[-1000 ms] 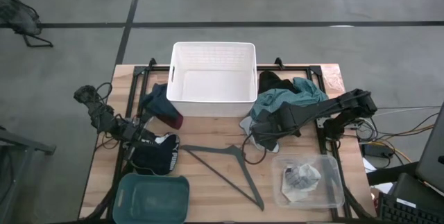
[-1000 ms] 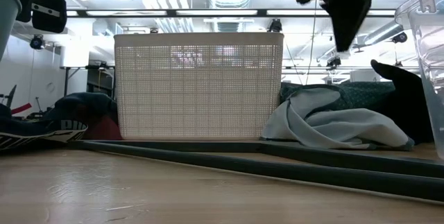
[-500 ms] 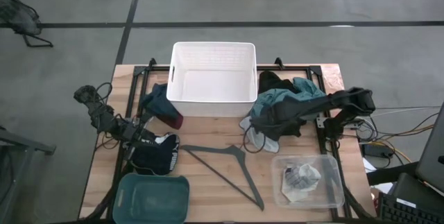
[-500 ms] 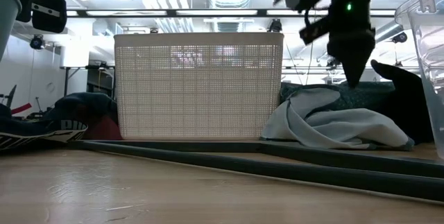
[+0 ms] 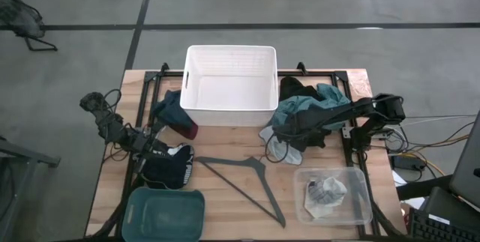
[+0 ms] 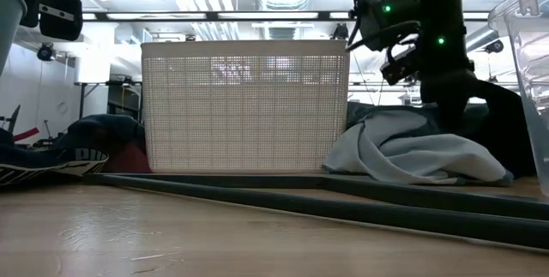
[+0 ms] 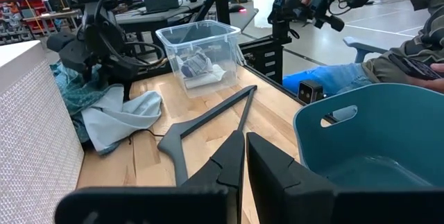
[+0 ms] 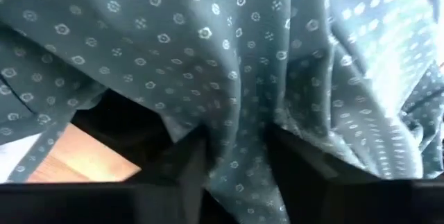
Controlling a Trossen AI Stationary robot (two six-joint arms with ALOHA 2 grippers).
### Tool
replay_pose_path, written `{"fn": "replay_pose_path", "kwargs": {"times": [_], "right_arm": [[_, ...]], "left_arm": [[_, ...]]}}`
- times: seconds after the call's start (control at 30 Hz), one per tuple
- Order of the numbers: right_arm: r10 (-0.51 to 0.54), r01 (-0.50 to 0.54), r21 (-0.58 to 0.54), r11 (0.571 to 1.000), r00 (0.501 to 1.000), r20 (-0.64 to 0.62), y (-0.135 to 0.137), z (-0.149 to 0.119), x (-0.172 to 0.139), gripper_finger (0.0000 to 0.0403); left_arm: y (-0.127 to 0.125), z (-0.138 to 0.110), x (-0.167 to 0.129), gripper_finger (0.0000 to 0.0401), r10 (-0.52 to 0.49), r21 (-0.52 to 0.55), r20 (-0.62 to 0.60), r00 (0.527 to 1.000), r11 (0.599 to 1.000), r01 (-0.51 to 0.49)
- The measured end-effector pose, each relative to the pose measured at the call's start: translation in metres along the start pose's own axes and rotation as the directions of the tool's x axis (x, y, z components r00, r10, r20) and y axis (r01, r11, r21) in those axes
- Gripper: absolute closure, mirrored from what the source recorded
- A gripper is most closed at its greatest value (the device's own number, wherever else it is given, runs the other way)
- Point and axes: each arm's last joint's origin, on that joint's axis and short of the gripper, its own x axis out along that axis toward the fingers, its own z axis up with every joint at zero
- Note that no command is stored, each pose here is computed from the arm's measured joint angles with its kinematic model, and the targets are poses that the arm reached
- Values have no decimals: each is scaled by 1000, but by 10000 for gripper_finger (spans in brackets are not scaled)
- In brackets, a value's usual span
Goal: Pick & Place Cloths
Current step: Put the light green polo shirt into the white laundry bin
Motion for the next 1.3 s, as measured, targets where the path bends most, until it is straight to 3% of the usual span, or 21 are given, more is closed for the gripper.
{"fn": "replay_pose_path", "kwargs": {"times": [0.13,0.17,1.3], "right_arm": [[15,-15,-2,1000,1000,-14,1,-1,1,373],[16,-16,-4,1000,1000,-14,1,-1,1,381],[55,-56,22,998,998,38,0,8,-15,394]], "left_arm": [[0,0,0,378,0,0,0,1000,1000,0],[0,0,0,378,0,0,0,1000,1000,0],[0,0,0,378,0,0,0,1000,1000,0]]}}
